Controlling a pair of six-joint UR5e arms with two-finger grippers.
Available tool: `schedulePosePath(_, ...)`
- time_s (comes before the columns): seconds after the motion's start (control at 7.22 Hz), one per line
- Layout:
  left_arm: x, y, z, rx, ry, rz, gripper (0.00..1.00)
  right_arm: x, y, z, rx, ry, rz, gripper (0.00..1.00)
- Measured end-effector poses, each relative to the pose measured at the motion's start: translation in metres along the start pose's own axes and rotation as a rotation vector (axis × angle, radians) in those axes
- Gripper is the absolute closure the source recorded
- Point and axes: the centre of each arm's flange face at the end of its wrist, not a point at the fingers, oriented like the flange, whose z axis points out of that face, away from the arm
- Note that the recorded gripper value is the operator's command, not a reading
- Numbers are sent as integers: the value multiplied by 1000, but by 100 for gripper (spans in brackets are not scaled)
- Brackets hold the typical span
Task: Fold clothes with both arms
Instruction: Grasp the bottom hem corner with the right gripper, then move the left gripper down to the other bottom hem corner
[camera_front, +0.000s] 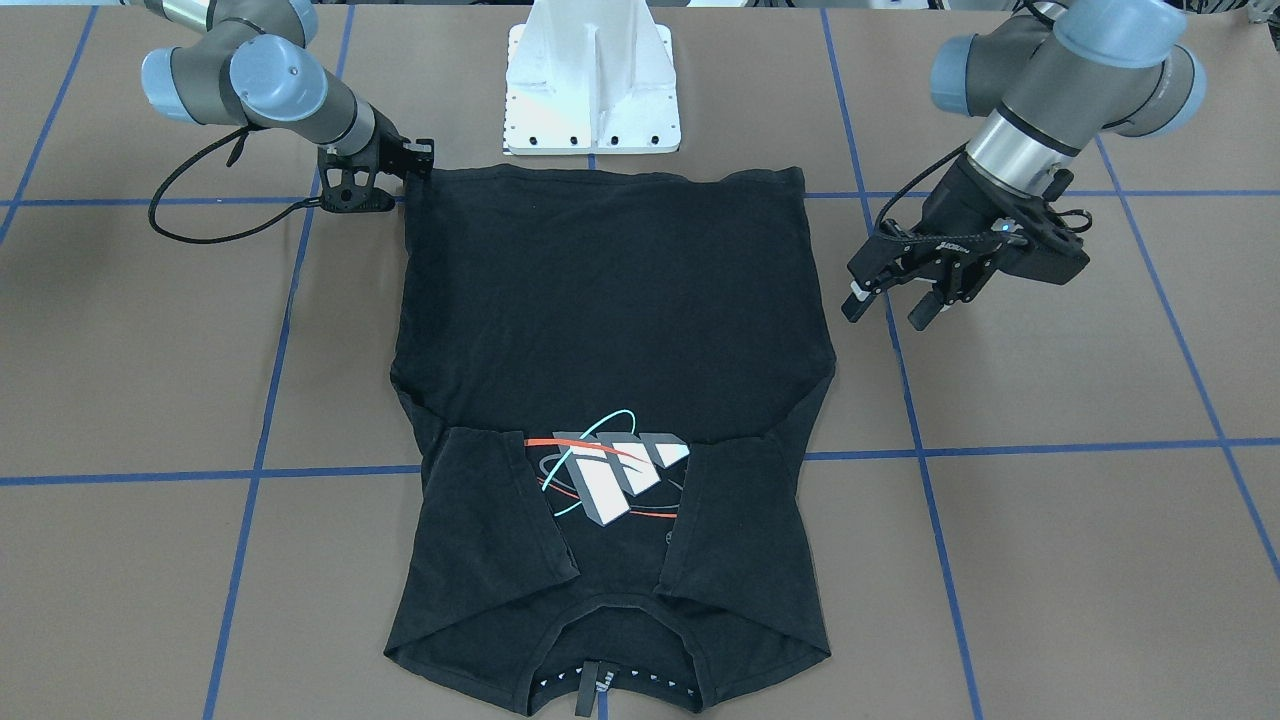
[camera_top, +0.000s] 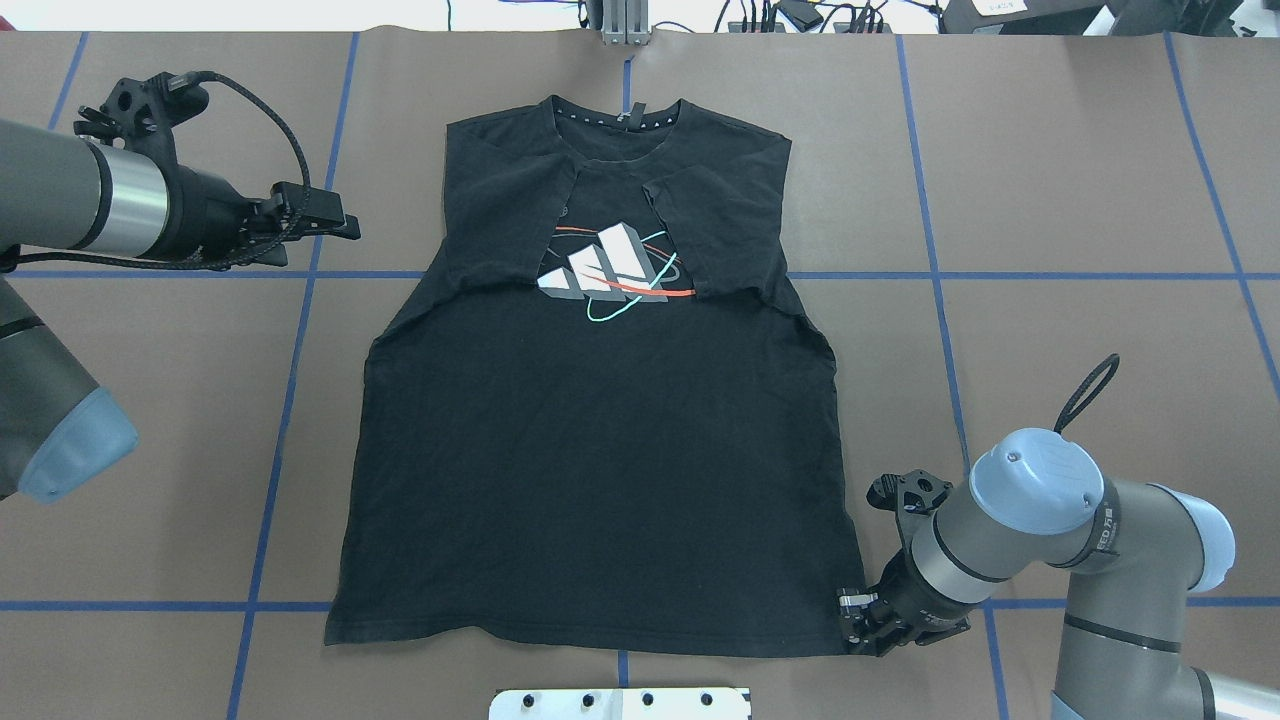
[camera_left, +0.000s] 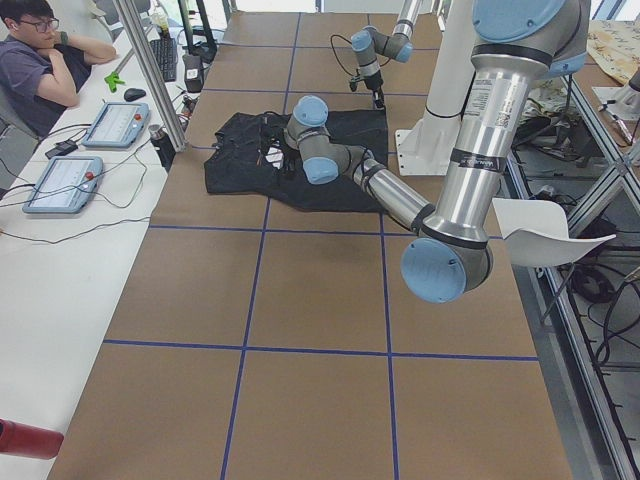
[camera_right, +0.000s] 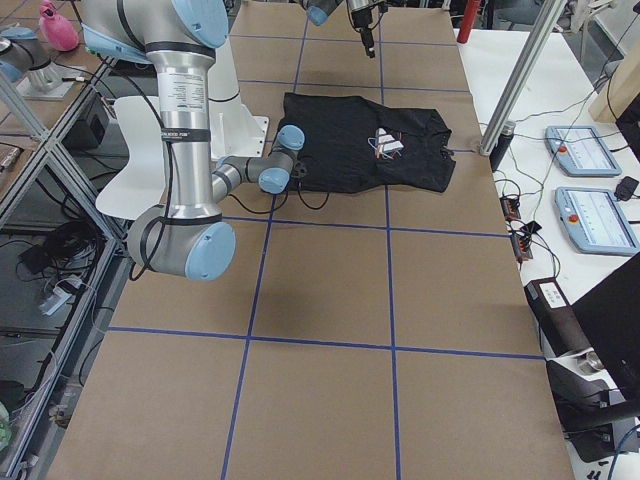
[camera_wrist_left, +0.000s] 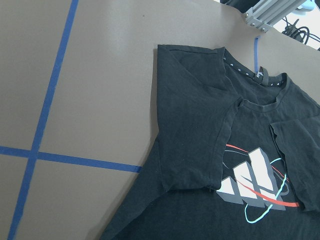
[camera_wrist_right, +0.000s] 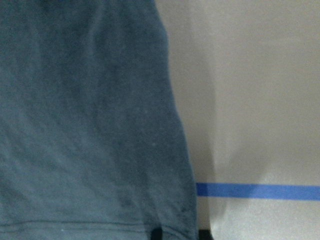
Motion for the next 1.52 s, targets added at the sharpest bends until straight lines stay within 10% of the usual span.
schedulePosePath(1.52, -47, 50, 6, -83, -68, -13, 0, -7, -19, -72, 20, -107, 15, 100)
